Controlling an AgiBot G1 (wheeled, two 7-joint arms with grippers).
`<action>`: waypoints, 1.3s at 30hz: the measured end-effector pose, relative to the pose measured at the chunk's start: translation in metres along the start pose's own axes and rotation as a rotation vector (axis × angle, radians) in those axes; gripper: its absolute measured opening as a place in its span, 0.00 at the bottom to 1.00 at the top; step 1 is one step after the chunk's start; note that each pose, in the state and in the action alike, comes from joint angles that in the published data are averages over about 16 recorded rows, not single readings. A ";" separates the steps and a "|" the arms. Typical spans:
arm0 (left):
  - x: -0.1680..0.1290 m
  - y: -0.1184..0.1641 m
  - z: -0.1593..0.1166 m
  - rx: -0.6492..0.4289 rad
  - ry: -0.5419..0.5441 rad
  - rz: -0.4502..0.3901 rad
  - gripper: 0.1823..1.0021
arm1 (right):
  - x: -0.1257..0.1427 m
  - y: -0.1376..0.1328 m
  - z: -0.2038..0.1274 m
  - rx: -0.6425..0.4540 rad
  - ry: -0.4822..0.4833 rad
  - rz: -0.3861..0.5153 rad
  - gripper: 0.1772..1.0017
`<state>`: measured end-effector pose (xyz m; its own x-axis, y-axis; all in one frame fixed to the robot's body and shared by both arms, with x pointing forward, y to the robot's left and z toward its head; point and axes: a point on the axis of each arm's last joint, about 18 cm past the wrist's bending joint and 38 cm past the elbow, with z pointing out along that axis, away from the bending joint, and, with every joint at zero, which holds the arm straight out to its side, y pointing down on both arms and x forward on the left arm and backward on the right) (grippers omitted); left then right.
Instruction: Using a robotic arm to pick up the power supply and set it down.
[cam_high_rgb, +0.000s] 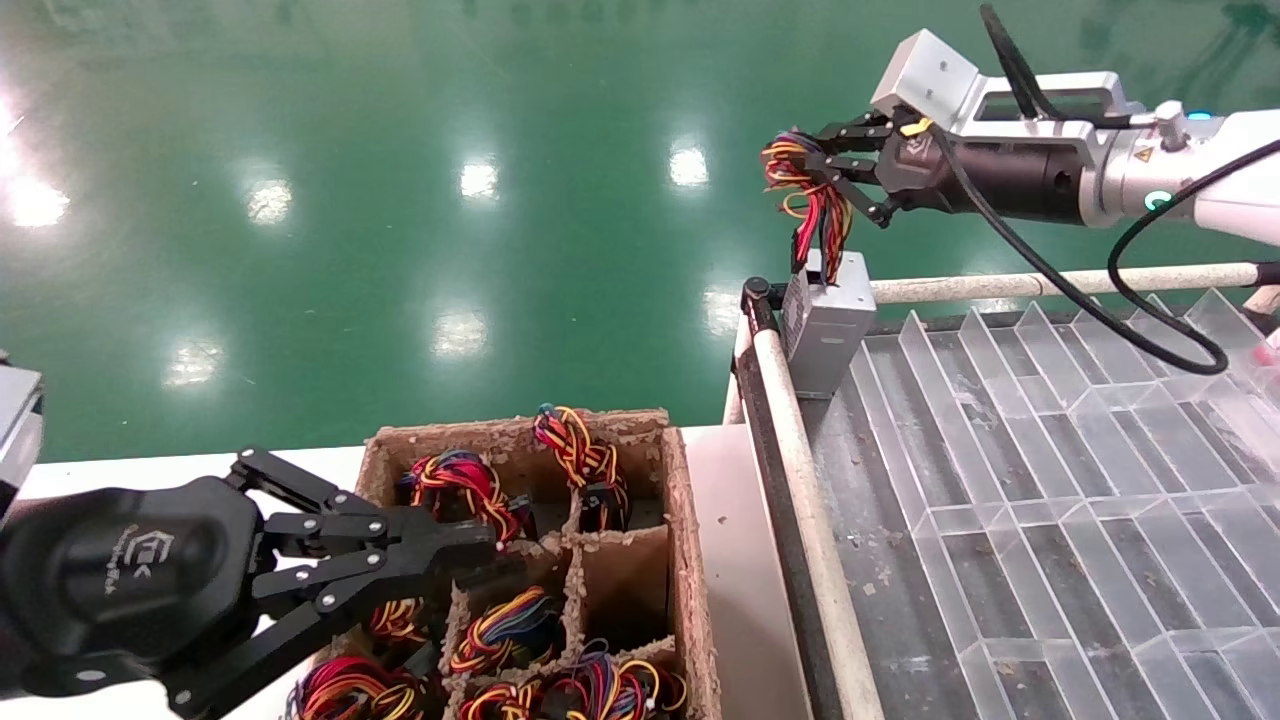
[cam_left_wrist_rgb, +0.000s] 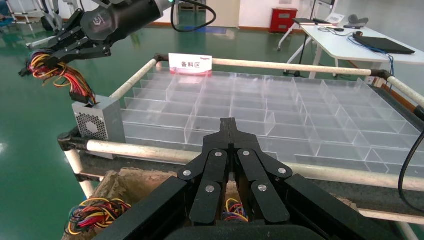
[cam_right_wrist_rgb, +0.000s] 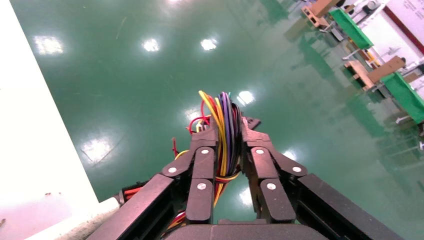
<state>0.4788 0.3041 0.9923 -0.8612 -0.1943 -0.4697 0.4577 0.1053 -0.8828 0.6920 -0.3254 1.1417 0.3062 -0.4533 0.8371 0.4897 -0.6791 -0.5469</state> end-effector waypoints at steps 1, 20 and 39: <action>0.000 0.000 0.000 0.000 0.000 0.000 0.01 | 0.000 -0.001 0.000 0.001 -0.003 -0.002 0.07; 0.000 0.000 0.000 0.000 0.000 0.000 0.01 | -0.009 -0.024 -0.004 0.097 -0.078 -0.024 0.44; 0.000 0.000 0.000 0.000 0.000 0.000 0.02 | -0.065 -0.008 -0.032 0.294 -0.162 0.190 0.90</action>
<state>0.4788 0.3041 0.9923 -0.8612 -0.1943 -0.4697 0.4577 0.1053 -0.8828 0.6417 -0.3085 1.0912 0.5277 -0.4416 0.7256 0.6179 -0.3866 -0.6846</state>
